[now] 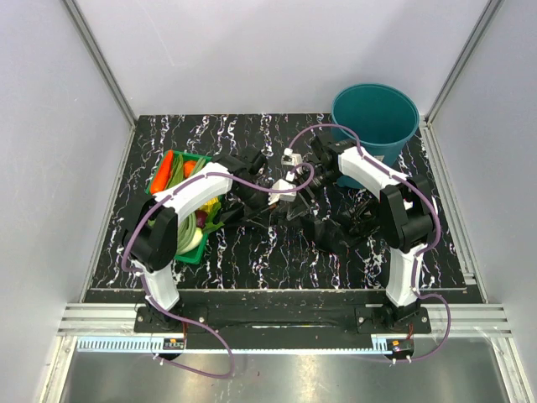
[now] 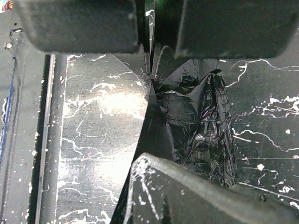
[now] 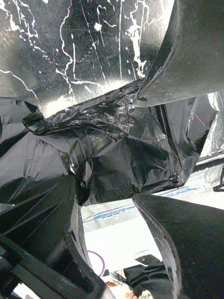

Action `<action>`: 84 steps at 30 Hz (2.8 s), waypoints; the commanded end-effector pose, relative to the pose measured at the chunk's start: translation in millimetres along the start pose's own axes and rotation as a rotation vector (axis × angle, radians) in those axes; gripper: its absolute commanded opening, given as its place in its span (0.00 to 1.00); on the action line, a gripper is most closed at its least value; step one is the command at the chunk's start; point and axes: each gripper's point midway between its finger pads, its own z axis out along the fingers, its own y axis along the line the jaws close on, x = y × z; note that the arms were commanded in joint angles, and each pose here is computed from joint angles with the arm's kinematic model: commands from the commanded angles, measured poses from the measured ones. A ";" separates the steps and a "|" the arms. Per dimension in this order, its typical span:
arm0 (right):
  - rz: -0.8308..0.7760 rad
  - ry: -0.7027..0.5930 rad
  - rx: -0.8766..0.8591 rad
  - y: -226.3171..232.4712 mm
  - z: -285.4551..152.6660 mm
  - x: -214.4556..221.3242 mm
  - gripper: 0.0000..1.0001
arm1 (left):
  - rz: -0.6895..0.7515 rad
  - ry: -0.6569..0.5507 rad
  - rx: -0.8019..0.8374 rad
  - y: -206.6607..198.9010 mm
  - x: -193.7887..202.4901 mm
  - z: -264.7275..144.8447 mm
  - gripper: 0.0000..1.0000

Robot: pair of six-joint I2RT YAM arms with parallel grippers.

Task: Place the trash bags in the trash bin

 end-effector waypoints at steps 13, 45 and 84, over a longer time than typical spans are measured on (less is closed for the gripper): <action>-0.121 -0.089 -0.004 40.9 -12.9 -26.4 0.81 | -0.081 0.010 -0.020 17.8 -2.6 8.5 0.00; -0.295 -0.286 0.111 35.2 -52.5 -48.3 0.81 | -0.078 -0.286 -0.030 23.0 -31.2 -29.5 0.00; -0.653 -0.137 0.395 37.6 5.1 -39.7 0.43 | -0.171 -0.314 0.219 -9.1 -44.8 -32.5 0.00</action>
